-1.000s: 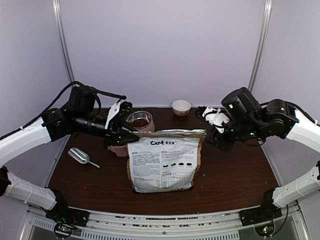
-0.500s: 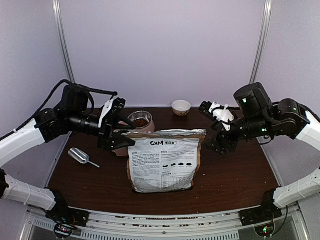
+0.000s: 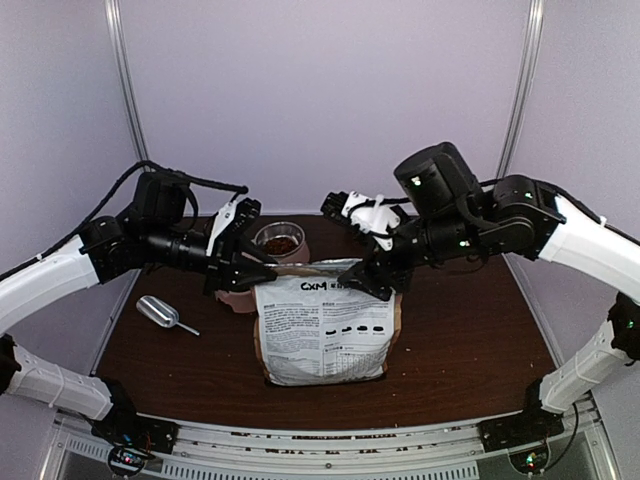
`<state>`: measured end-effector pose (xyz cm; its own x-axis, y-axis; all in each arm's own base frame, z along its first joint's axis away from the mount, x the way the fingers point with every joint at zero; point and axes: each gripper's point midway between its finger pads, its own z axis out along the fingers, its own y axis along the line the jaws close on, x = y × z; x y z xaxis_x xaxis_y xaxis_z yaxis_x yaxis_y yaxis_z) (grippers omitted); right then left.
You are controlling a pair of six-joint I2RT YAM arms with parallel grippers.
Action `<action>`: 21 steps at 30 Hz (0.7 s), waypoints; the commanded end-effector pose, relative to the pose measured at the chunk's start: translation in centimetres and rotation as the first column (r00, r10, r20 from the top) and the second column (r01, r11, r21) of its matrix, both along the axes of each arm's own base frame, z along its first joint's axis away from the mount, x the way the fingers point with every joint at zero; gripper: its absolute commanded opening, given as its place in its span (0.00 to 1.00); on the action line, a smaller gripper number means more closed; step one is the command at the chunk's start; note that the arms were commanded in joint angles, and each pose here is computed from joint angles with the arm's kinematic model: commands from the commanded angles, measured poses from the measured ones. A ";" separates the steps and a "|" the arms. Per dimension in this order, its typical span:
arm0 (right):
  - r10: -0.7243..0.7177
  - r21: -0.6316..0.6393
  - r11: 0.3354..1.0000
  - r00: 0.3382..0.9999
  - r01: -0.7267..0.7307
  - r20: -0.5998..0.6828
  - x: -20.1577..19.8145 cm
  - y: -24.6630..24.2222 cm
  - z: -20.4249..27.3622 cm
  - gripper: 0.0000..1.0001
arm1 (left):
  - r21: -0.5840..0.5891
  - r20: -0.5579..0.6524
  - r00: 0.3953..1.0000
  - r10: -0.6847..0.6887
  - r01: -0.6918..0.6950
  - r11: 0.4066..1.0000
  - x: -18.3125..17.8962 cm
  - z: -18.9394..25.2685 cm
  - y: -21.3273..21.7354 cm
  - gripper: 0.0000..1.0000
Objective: Serve the pet food
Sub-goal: Press the seal on the pet food bag.
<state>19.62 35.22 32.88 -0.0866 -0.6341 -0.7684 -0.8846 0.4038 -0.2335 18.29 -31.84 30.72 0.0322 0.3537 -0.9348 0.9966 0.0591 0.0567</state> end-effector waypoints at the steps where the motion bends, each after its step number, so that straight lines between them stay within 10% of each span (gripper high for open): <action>1: 0.045 -0.022 0.999 0.997 -0.044 0.062 0.4 3.2 1.0 0.73 | -0.006 0.019 1.000 0.001 -0.001 1.000 0.3 0.2 -0.1 0.12; 21: 0.119 -0.166 0.980 0.992 -0.111 0.039 0.9 6.4 -2.6 0.00 | -0.026 0.050 0.999 0.012 -0.010 1.000 0.2 0.8 0.2 0.00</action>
<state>20.17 42.32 30.64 0.0357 -0.7351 -0.6770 -0.9194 0.2414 -0.3106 18.49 -31.78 30.39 0.0323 0.3659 -0.9301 0.9959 0.0669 0.0609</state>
